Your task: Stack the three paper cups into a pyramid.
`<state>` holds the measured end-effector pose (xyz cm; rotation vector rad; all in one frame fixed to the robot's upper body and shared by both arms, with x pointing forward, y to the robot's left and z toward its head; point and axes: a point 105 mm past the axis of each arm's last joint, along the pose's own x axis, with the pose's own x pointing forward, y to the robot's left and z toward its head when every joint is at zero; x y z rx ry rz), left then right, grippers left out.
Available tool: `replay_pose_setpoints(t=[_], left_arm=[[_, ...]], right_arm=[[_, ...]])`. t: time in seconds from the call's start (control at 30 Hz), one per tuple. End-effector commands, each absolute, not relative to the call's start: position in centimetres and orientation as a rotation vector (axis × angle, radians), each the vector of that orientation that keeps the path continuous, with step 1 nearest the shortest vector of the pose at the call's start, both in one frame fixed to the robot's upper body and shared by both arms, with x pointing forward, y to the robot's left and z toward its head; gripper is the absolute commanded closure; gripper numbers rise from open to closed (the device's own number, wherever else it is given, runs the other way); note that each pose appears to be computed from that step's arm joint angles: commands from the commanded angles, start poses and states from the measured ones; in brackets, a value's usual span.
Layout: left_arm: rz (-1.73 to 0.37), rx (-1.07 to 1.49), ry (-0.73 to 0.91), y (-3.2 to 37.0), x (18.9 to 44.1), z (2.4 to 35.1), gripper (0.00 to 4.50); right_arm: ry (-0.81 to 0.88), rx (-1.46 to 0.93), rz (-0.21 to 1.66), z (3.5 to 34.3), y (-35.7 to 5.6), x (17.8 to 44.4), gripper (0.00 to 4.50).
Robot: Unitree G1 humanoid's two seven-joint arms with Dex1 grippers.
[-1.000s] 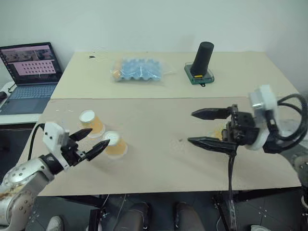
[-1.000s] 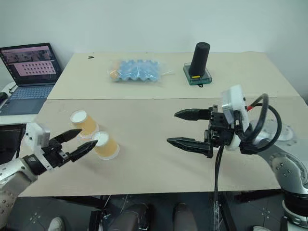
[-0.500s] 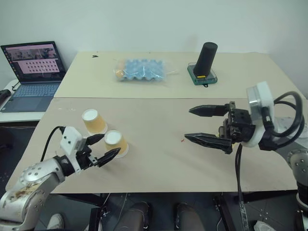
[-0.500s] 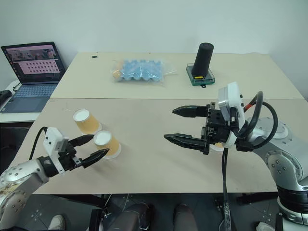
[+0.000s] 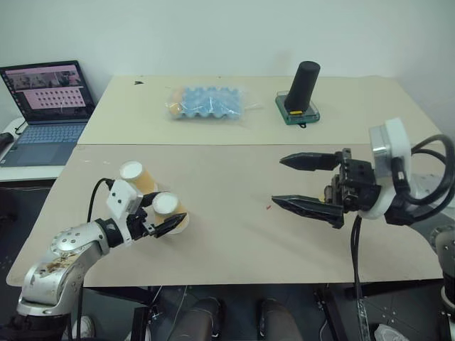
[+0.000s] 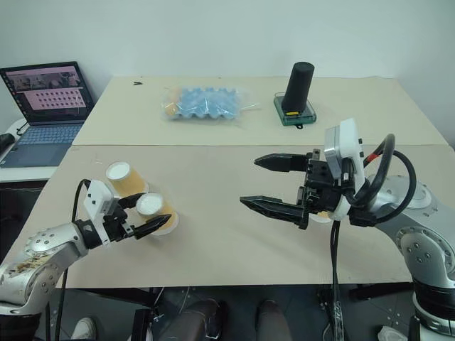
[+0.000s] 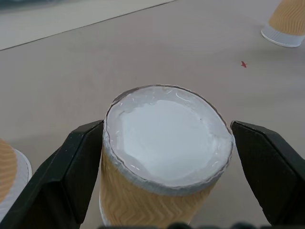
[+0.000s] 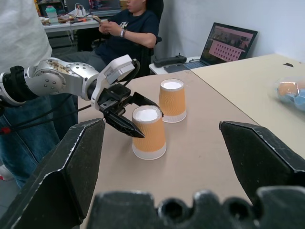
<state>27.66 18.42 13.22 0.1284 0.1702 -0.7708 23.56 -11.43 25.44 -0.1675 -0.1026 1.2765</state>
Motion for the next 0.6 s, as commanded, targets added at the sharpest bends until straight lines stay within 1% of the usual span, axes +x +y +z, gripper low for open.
replay_pose_setpoints(t=[0.03, 0.33, 0.57, 0.6], left_arm=[[-0.778, 0.144, 0.124, 18.3, 28.3, 14.2, 0.03], [-0.779, 0.148, 0.119, 18.4, 28.8, 14.3, 0.03], [-0.784, 0.147, 0.117, 18.3, 29.0, 14.4, 0.03], [-0.783, 0.149, 0.113, 18.3, 29.1, 14.4, 0.55]], right_arm=[[-0.130, -0.268, 1.262, 25.8, -11.2, 22.9, 0.00], [-0.067, -0.411, 1.199, 23.9, -11.3, 23.8, 0.00], [-0.068, -0.423, 1.189, 23.8, -11.4, 23.9, 0.00], [-0.068, -0.424, 1.188, 23.8, -11.5, 23.9, 0.00]])
